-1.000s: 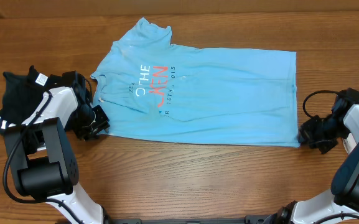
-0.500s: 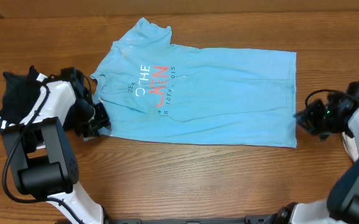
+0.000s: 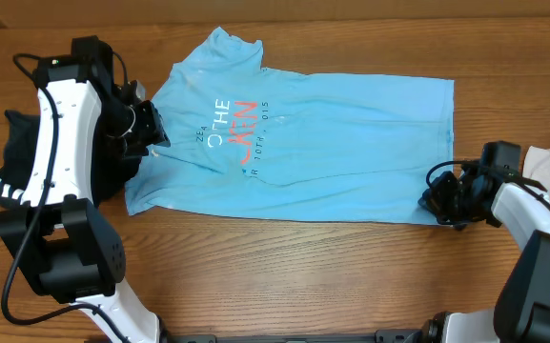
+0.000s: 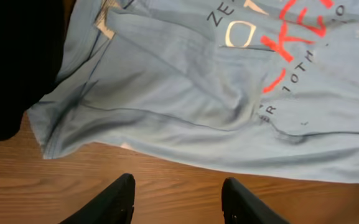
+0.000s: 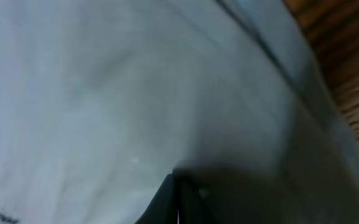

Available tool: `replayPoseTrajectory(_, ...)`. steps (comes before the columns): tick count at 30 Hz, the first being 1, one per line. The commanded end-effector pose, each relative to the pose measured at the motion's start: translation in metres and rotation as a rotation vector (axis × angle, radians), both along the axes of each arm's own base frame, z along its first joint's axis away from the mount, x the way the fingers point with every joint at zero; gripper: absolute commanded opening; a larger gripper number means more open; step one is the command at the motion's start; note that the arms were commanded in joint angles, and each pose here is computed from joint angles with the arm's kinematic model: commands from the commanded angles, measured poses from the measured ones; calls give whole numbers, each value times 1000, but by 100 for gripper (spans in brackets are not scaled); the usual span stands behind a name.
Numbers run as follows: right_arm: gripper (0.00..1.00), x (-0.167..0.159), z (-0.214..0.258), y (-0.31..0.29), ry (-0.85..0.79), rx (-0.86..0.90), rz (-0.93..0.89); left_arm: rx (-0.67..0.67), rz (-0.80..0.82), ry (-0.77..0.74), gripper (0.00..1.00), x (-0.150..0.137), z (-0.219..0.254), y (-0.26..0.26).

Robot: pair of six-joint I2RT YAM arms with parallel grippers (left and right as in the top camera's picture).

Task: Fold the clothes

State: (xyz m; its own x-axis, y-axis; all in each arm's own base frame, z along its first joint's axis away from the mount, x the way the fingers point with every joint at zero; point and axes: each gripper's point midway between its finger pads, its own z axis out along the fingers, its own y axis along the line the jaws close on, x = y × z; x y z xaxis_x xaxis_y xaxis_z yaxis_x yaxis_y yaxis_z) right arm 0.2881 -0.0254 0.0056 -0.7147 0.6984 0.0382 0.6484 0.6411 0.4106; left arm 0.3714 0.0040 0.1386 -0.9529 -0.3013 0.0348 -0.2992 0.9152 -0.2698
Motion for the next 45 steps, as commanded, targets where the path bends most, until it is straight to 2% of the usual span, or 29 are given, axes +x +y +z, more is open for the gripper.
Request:
replayPoseTrajectory(1, 4, -14, -24, -18, 91, -105, -72, -13, -31, -58, 49, 5, 19, -6)
replayPoseTrajectory(4, 4, -46, -31, -59, 251, -287, -248, -13, -31, -56, 49, 2, 22, -6)
replayPoseTrajectory(6, 4, -55, -30, -77, 282, -339, -294, -14, -38, -54, 49, 1, 22, -6)
replayPoseTrajectory(12, 4, -62, -29, -99, 290, -362, -346, -13, -38, -58, 49, 2, 22, -6)
replayPoseTrajectory(15, 4, -57, -24, -103, 276, -357, -359, -12, -38, -62, 50, 3, 22, -6)
replayPoseTrajectory(17, 5, -45, -20, -92, 234, -285, -314, -11, -54, -69, 51, 3, 22, -6)
replayPoseTrajectory(18, 12, -33, -14, -84, 177, -236, -255, -10, -72, -65, 51, 2, 22, -8)
replayPoseTrajectory(19, 26, -14, 2, -73, 77, -168, -183, 6, -103, -46, 50, -4, 20, -11)
replayPoseTrajectory(21, 47, 4, 29, -66, -37, -121, -165, 56, -130, -19, 47, -9, 15, -13)
replayPoseTrajectory(22, 53, 14, 48, -64, -106, -111, -159, 73, -126, 1, 38, -12, 11, -16)
replayPoseTrajectory(24, 58, 24, 71, -60, -187, -87, -147, 70, -105, 39, 29, -19, 2, -22)
replayPoseTrajectory(26, 59, 29, 92, -51, -246, -47, -130, 122, -114, 101, 24, -32, -22, -27)
replayPoseTrajectory(28, 59, 28, 101, -43, -263, -8, -116, 186, -96, 168, 6, -49, -55, -31)
replayPoseTrajectory(29, 59, 26, 100, -42, -253, -3, -116, 189, -95, 191, 4, -57, -71, -36)
replayPoseTrajectory(30, 59, 24, 99, -41, -243, 0, -116, 215, -106, 200, 4, -64, -86, -39)
replayPoseTrajectory(33, 59, 22, 98, -40, -237, 2, -111, 409, -127, 207, 4, -80, -117, -31)
replayPoseTrajectory(35, 60, 22, 98, -40, -237, 2, -111, 458, -147, 189, 4, -83, -127, -30)
replayPoseTrajectory(37, 60, 22, 98, -40, -236, 2, -111, 461, -144, 180, 4, -87, -140, -29)
replayPoseTrajectory(39, 60, 22, 98, -40, -235, 2, -110, 464, -61, 215, 4, -102, -152, -24)
replayPoseTrajectory(42, 60, 22, 98, -40, -233, 3, -111, 445, 157, 336, 4, -137, -165, -12)
replayPoseTrajectory(45, 59, 22, 98, -40, -234, 3, -111, 393, 243, 451, 4, -171, -175, -2)
